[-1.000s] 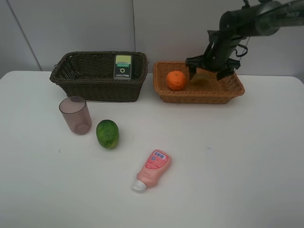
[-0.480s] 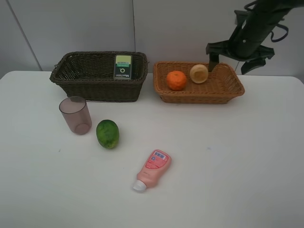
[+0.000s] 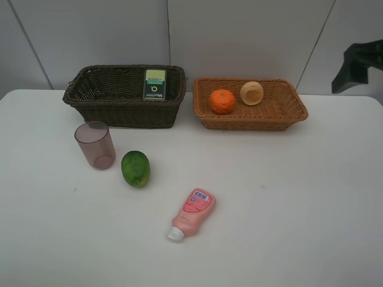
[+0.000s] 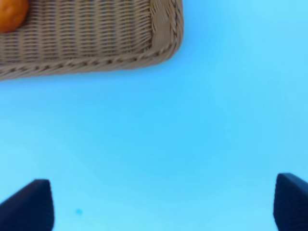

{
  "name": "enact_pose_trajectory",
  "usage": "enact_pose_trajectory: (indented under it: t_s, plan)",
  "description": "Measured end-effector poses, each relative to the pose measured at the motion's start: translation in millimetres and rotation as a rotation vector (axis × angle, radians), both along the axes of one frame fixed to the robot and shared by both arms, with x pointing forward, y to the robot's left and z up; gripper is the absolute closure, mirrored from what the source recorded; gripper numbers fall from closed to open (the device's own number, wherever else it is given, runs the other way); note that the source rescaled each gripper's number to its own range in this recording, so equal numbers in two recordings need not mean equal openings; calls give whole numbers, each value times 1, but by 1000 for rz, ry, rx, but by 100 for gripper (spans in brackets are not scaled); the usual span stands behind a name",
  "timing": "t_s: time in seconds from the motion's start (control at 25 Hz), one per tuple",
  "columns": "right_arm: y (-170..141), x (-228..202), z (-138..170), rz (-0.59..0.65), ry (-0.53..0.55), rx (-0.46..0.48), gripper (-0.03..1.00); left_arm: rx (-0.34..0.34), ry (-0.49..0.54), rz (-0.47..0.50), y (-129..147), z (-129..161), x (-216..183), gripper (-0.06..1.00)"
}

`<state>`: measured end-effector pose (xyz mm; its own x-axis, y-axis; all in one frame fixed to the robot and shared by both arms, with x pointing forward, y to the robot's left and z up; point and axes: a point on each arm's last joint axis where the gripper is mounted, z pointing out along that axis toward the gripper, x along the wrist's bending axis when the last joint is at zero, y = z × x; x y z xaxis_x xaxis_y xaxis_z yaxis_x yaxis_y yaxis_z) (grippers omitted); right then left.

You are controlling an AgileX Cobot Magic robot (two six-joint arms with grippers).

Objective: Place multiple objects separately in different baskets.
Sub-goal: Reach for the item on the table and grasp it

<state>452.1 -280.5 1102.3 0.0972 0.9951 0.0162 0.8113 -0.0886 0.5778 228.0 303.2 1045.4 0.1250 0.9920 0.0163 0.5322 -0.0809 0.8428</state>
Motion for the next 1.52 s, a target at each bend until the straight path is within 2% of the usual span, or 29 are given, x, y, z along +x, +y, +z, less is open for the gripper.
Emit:
enact_pose_trajectory:
  t_s: [0.28,0.44,0.68,0.84,1.08,1.36,1.52]
  plan:
    - [-4,-110,25,123,-220,28,0,0,0,0,0,0,0,-6]
    - [-14,-154,21,126,-304,48,0,0,0,0,0,0,0,-6]
    - [-24,-198,9,126,-443,84,0,0,0,0,0,0,0,-6]
    - [-28,-216,-12,128,-500,97,0,0,0,0,0,0,0,-6]
    - [-29,-222,-41,130,-503,101,0,0,-1,0,0,0,0,-6]
    - [-29,-221,-43,193,-509,33,0,0,-1,0,0,0,0,-6]
    - [-28,-221,-43,133,-510,10,0,0,-1,0,0,0,0,-6]
